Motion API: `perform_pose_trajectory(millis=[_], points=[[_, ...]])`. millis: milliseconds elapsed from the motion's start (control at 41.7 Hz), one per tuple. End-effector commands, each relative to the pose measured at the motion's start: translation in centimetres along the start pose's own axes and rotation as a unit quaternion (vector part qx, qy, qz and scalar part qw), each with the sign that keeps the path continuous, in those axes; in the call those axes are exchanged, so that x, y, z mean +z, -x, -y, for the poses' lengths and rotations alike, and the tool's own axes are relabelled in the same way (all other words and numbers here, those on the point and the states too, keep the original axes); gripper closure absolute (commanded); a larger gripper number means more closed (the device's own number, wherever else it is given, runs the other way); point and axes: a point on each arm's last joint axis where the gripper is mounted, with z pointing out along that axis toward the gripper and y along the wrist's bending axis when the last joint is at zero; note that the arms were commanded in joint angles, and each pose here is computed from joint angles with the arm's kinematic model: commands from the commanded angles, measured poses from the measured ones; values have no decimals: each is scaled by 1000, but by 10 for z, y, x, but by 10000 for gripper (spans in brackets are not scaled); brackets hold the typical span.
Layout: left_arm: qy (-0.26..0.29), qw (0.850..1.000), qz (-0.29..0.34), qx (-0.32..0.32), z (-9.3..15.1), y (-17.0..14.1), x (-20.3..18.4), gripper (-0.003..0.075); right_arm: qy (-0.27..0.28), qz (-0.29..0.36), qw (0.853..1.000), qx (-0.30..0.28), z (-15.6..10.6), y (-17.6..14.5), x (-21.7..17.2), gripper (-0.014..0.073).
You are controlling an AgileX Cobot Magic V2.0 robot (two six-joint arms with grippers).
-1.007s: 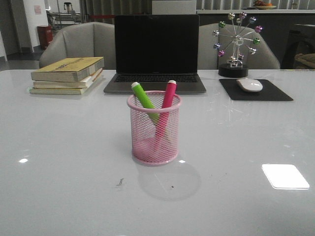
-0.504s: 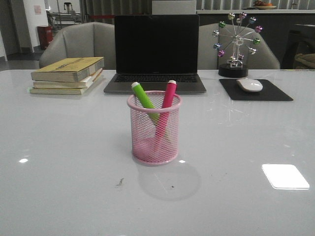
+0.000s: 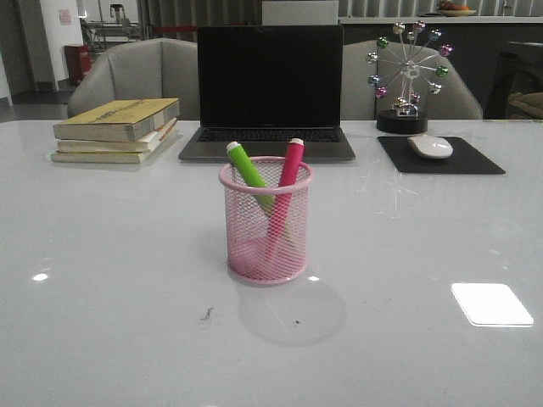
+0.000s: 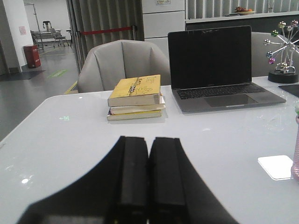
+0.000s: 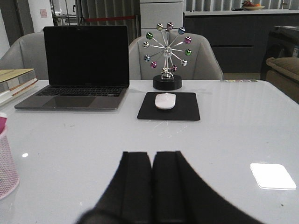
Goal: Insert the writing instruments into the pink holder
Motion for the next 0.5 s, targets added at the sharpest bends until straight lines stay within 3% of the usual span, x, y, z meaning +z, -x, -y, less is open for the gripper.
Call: perform_pose_trajectory(millis=[0, 480], points=[[1, 999, 52, -4, 0, 8, -2, 623, -2, 62, 998, -9, 0, 12, -2, 538], [1, 999, 52, -4, 0, 8, -2, 623, -8, 62, 998, -10, 1, 12, -2, 538]])
